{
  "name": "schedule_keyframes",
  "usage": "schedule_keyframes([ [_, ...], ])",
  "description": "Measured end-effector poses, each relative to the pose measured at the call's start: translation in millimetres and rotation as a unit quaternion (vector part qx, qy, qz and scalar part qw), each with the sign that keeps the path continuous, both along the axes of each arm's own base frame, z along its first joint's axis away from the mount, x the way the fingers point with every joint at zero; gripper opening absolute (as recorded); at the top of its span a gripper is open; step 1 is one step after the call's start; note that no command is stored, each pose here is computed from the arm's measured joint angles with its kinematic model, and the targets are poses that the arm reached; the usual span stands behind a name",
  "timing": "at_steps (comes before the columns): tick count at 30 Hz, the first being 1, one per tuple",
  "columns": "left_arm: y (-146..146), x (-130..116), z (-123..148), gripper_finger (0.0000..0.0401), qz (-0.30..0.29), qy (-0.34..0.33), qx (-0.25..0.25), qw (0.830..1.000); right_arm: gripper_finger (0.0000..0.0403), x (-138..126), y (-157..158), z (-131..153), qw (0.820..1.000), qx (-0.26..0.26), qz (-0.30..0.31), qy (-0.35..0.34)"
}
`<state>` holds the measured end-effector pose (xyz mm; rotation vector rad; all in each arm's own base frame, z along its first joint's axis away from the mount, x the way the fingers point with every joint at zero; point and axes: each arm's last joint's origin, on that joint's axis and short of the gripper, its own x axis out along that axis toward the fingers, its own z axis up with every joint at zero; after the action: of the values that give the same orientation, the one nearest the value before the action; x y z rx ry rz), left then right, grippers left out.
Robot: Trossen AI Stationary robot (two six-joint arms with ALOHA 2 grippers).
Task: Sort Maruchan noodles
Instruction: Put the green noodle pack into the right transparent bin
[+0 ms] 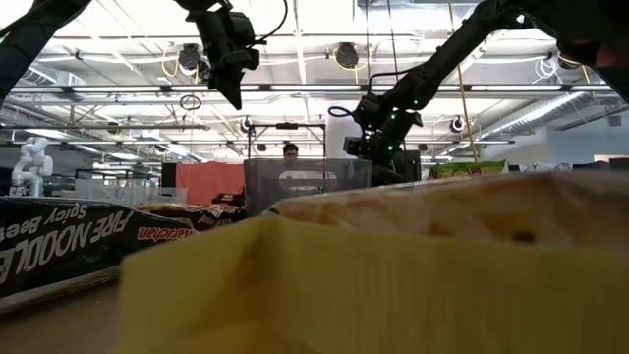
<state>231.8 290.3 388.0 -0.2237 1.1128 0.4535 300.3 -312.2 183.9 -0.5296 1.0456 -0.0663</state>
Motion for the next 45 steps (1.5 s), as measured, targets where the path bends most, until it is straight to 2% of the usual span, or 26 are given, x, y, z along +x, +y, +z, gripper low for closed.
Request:
schedule_keyframes([
  [12,0,0,0,0.0005,0.0,0.0,-0.001,1.0,0.0079,3,-2,-15,1.0,0.013,0.012,0.007],
  [26,0,0,0,0.0005,-0.005,0.002,0.001,1.0,0.0079,16,-1,-21,0.999,-0.012,0.045,-0.021],
  [32,0,0,0,0.0005,-0.005,0.002,0.001,1.0,0.0079,19,-1,-29,0.998,0.017,0.044,-0.036],
  [36,0,0,0,0.0005,-0.005,0.002,0.001,1.0,0.0079,20,-2,-40,0.998,0.021,0.045,-0.028],
  [45,0,0,0,0.0005,-0.008,0.003,0.002,1.0,0.0079,22,-2,-44,0.998,0.021,0.047,-0.03],
])
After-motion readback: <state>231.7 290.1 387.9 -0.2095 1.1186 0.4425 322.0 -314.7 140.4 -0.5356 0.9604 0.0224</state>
